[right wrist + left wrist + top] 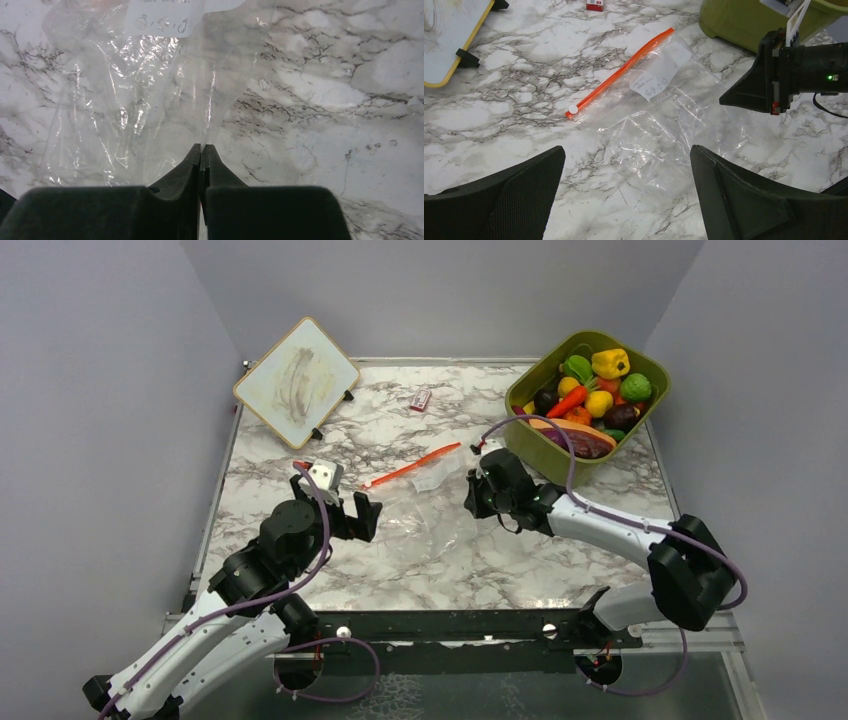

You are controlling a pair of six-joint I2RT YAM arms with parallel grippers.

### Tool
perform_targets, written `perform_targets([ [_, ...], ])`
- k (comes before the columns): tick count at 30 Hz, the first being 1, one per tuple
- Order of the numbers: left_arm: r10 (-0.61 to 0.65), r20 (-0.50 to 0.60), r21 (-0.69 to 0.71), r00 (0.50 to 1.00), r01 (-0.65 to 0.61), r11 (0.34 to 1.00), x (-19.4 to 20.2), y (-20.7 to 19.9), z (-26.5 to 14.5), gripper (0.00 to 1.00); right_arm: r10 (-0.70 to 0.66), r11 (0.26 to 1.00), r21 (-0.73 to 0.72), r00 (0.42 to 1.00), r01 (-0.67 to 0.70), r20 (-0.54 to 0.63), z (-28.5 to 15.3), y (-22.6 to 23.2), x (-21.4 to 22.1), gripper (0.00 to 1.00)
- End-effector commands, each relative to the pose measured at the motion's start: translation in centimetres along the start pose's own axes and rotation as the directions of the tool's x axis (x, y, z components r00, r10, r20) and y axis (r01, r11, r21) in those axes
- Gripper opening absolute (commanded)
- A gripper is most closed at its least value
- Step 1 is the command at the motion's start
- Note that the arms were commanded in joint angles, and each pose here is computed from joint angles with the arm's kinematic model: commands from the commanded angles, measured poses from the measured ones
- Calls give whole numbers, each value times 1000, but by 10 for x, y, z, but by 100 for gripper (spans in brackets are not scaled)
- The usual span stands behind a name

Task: Place the food in the zip-top bag and seal the zipper
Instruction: Pick up the zipper food storage bag at the center of the board.

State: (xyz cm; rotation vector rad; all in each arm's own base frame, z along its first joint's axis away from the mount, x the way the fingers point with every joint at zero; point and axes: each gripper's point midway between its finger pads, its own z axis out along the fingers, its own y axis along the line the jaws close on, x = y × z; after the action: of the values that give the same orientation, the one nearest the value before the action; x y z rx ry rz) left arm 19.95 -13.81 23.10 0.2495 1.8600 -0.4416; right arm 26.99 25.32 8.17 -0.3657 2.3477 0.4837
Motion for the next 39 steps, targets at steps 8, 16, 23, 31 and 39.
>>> perform_targets([
  [8, 21, -47, 69, 999, -18, 997, 7, -14, 3, 90, -236, 965, -72, 954, 253, 187, -68, 11, -50, 1],
  [16, 42, -17, 132, 999, -39, 990, -19, -28, -3, 84, -380, 831, -228, 817, 508, 434, -155, 43, -57, 1],
  [23, -74, -71, 167, 995, 85, 982, -45, -49, -9, 69, -425, 624, -275, 613, 731, 666, -225, 71, -45, 1],
  [31, -114, -18, 183, 993, 116, 976, -72, -50, -26, 59, -446, 362, -388, 523, 848, 727, -256, 95, -7, 1],
  [39, -5, 47, 376, 999, -13, 927, -84, -72, -59, 66, -412, 267, -385, 465, 884, 783, -268, 102, 7, 1],
])
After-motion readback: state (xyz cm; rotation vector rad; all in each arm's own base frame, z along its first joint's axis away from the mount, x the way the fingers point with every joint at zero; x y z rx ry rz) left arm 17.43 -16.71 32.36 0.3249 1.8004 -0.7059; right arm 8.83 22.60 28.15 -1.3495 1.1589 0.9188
